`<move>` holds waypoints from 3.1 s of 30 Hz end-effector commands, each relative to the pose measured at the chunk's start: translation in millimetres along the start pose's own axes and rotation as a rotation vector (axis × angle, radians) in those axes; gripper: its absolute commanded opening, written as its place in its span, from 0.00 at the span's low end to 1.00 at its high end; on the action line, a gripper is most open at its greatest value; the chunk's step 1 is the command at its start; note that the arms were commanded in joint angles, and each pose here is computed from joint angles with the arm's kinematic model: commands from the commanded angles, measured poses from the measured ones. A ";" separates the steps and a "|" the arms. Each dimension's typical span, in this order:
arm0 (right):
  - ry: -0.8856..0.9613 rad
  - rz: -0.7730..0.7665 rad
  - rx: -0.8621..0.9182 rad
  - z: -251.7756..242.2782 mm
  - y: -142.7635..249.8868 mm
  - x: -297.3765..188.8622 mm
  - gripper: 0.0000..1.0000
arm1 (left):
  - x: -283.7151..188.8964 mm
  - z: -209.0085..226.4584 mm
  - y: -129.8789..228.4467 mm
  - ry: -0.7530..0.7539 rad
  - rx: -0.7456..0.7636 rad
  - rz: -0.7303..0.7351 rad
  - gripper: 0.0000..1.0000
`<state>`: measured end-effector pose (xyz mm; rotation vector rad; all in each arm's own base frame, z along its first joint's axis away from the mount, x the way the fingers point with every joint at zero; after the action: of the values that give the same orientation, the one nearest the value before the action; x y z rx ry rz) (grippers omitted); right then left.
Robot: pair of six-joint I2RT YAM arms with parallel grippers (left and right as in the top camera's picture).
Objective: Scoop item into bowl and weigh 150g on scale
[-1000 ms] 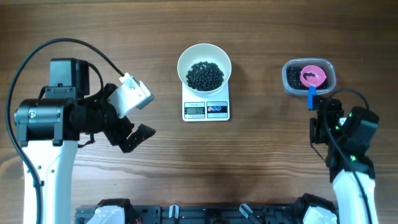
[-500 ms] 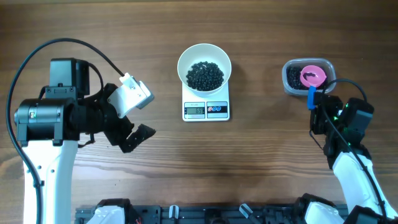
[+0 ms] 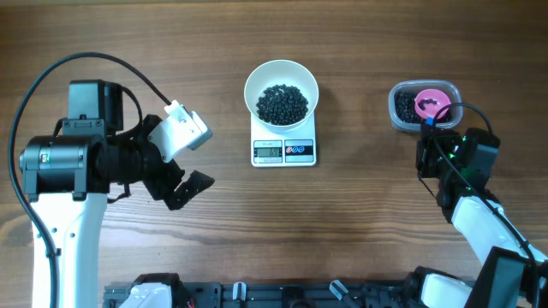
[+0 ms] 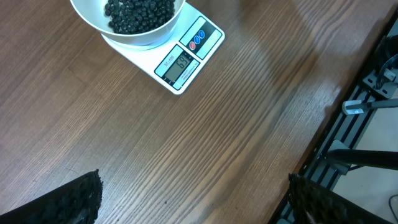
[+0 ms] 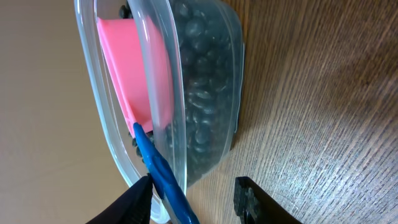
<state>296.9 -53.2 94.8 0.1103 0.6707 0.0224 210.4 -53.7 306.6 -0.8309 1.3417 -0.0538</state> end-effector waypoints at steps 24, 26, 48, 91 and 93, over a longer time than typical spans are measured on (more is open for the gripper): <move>-0.087 0.003 -0.008 19.0 2.6 -9.0 0.04 | 1.0 0.1 -0.5 0.013 0.011 -0.013 1.00; -0.116 0.014 -0.049 25.4 5.4 -14.6 0.04 | 0.9 0.0 -0.5 0.013 0.012 -0.013 1.00; -0.101 -0.064 -0.508 127.2 20.4 -122.2 0.05 | 0.9 0.0 -0.5 0.013 0.012 -0.013 1.00; 0.533 -0.025 -1.568 82.3 -20.6 -34.0 0.05 | 0.9 0.0 -0.5 0.013 0.011 -0.013 1.00; 0.607 -0.078 -1.598 82.6 -29.2 -37.5 0.05 | 0.9 0.0 -0.5 0.013 0.011 -0.013 1.00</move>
<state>317.9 -77.3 171.6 -1.4068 0.9904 0.5827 210.3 -53.7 306.6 -0.8307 1.3422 -0.0539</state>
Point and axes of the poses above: each gripper's point midway between its finger pads, its own x axis out along the fingers, its own z axis along the line the jaws close on, y = z × x, the point moved 6 cm from there along -x, back along the fingers, and after that the axes turned 7 degrees about x, right-handed, at the moved point
